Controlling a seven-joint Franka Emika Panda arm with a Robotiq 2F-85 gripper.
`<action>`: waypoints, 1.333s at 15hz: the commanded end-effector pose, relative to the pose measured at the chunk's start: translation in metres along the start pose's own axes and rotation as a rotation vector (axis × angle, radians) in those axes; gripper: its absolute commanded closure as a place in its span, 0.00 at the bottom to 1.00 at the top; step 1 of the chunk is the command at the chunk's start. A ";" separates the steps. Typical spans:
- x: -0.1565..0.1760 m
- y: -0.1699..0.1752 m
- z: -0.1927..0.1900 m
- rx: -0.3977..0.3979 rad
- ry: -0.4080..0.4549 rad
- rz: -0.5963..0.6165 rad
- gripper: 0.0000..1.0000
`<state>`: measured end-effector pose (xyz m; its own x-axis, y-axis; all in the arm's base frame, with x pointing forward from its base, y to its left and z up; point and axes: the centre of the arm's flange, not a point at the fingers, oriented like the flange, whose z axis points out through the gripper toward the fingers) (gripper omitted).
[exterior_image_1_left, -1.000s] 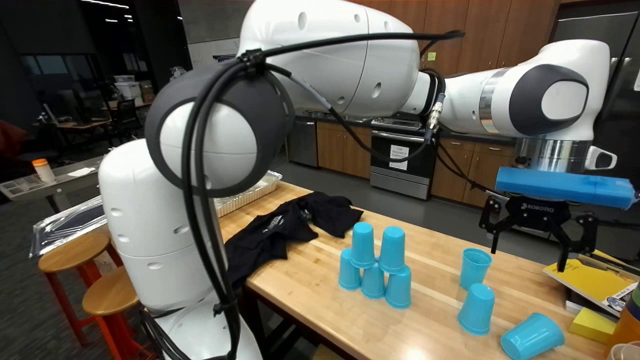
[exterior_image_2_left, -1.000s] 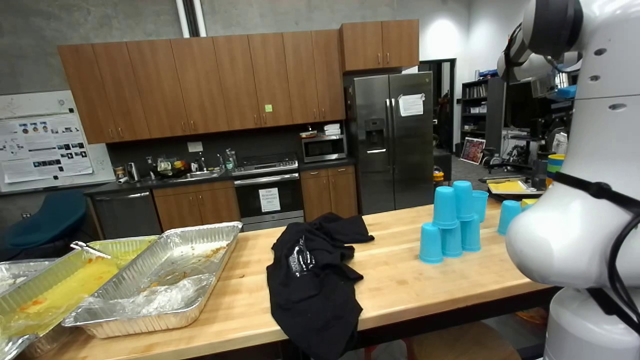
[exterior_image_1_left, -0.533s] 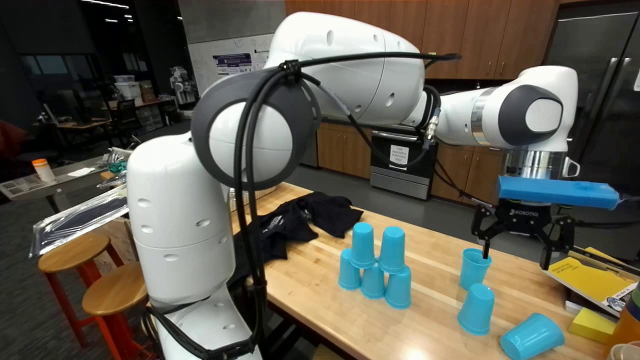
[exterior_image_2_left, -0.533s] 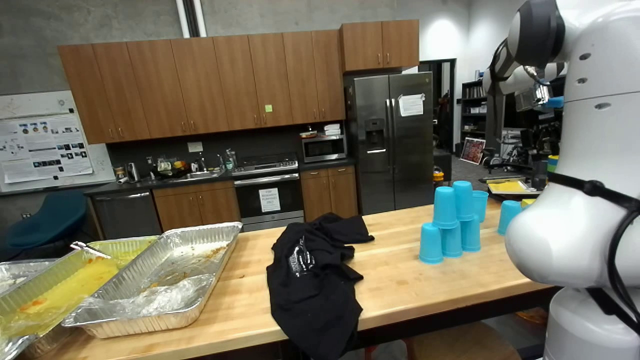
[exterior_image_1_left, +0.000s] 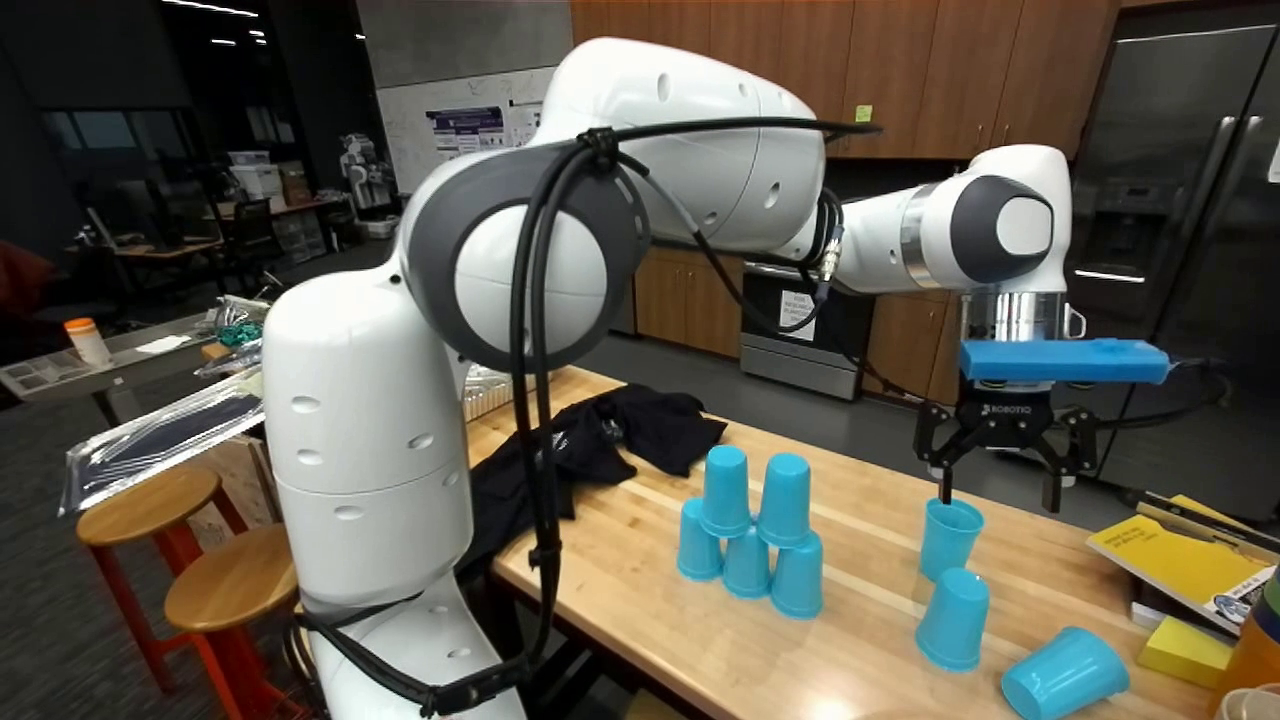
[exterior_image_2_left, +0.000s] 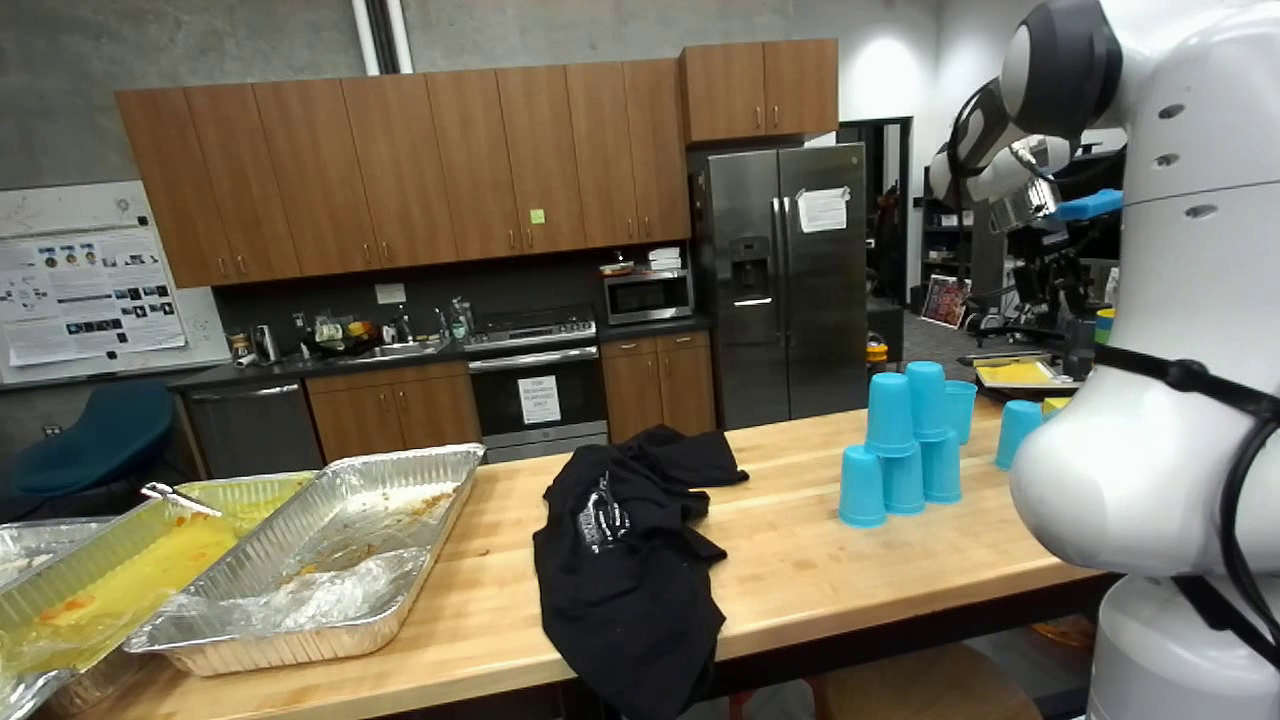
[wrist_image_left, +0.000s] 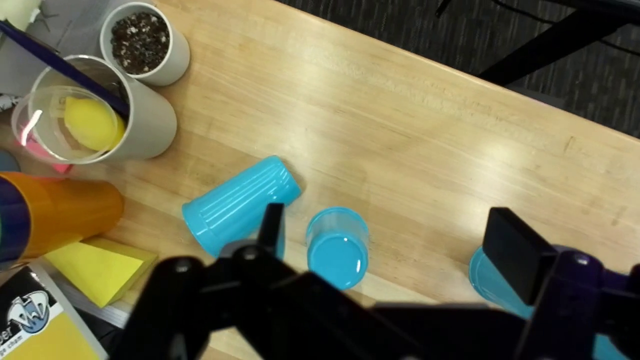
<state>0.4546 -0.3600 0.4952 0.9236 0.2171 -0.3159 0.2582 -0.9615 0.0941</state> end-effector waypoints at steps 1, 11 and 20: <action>0.001 -0.016 -0.009 -0.016 0.011 0.084 0.00; -0.005 -0.047 -0.011 0.044 0.003 0.289 0.00; 0.013 -0.125 -0.016 0.033 -0.018 -0.025 0.00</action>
<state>0.4553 -0.2574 0.4897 0.9303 0.1383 -0.3397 0.1739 -0.9818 0.0766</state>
